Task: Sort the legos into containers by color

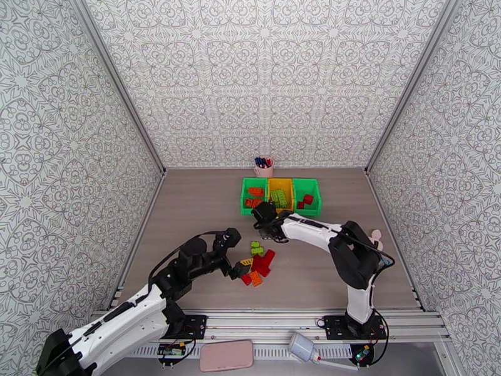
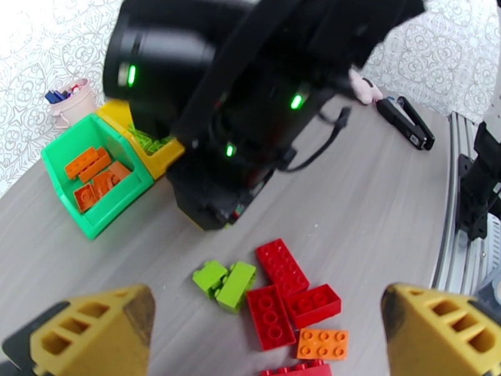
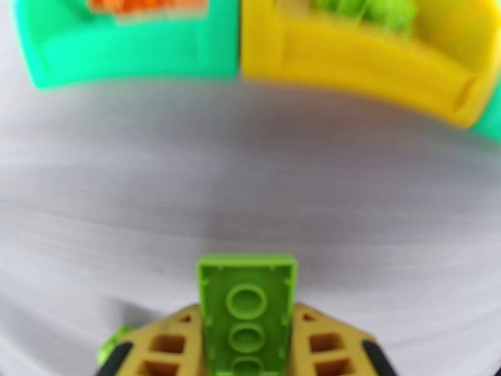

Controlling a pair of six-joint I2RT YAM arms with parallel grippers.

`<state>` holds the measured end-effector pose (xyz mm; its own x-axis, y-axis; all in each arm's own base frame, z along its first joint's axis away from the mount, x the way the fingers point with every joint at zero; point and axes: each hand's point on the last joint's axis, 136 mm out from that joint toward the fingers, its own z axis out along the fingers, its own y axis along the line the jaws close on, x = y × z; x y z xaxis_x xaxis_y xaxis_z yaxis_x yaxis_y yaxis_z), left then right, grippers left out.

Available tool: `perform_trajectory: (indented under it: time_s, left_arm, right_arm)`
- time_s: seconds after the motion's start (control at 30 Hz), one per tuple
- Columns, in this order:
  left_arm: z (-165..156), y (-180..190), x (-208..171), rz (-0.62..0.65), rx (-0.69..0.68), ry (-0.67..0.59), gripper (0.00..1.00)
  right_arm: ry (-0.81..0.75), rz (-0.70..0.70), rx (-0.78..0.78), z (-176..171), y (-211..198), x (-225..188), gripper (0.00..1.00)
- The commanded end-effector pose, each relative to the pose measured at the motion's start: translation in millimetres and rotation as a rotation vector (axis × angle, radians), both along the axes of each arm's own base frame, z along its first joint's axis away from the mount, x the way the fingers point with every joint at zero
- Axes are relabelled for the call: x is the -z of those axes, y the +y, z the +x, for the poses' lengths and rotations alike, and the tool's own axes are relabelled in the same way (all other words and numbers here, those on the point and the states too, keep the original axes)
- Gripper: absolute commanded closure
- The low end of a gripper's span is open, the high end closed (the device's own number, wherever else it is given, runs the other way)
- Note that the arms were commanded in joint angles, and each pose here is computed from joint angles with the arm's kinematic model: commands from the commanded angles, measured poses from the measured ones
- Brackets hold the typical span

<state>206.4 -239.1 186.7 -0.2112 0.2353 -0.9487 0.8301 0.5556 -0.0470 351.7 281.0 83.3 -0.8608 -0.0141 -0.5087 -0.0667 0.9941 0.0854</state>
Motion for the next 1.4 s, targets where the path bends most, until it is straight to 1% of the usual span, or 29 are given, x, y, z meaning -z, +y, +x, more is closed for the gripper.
perform_trajectory:
  time_s: [0.0, 0.13, 0.27, 0.4, 0.53, 0.63, 0.73, 0.8, 0.93, 1.03, 1.1, 1.23, 1.37]
  left_arm:
    - [3.3, -11.6, -8.0, -0.082, 0.003, 0.005, 0.00]
    - [6.2, -24.8, -8.2, -0.105, 0.013, 0.005, 0.00]
    - [12.6, -28.2, -7.1, -0.090, -0.010, -0.002, 0.00]
    - [13.6, -28.4, -5.7, -0.065, -0.009, -0.006, 0.00]
    - [14.6, -26.7, -7.2, -0.042, -0.018, 0.001, 0.00]
    - [15.4, -25.6, -4.8, -0.037, -0.028, 0.003, 0.00]
    - [18.4, -25.5, -3.5, -0.037, -0.041, 0.008, 0.00]
    - [22.7, -24.9, -4.5, -0.041, -0.065, 0.018, 0.00]
    - [32.1, -20.6, -5.7, -0.041, -0.130, 0.047, 0.00]
    - [46.8, -10.9, -6.4, -0.046, -0.248, 0.092, 0.00]
    - [53.8, -6.6, -3.7, -0.029, -0.313, 0.137, 0.00]
    - [67.4, -0.3, 7.8, 0.018, -0.440, 0.253, 0.00]
    - [73.3, 5.2, 23.7, 0.072, -0.585, 0.389, 0.00]
  right_arm:
    - [-0.128, 0.008, -0.003, 19.4, -14.9, -42.1, 0.78]
    - [-0.211, 0.037, 0.016, 49.4, -35.0, -70.3, 0.78]
    - [-0.246, 0.033, 0.022, 87.3, -50.5, -79.5, 0.77]
    - [-0.264, 0.015, 0.036, 127.8, -59.7, -76.5, 0.77]
    - [-0.263, 0.032, 0.036, 162.8, -59.0, -65.4, 0.77]
    - [-0.254, 0.019, 0.047, 183.5, -60.2, -57.9, 0.77]
    - [-0.257, -0.002, 0.050, 197.1, -61.0, -52.4, 0.76]
    - [-0.261, -0.010, 0.040, 203.0, -59.5, -51.1, 0.71]
    - [-0.297, -0.012, 0.004, 201.9, -58.3, -66.0, 0.48]
    - [-0.341, -0.003, -0.016, 192.2, -62.2, -84.1, 0.35]
    - [-0.383, 0.017, -0.030, 183.5, -64.3, -100.2, 0.29]
    - [-0.447, 0.054, -0.088, 155.1, -68.6, -120.6, 0.20]
    - [-0.522, 0.093, -0.198, 112.8, -72.0, -132.9, 0.11]
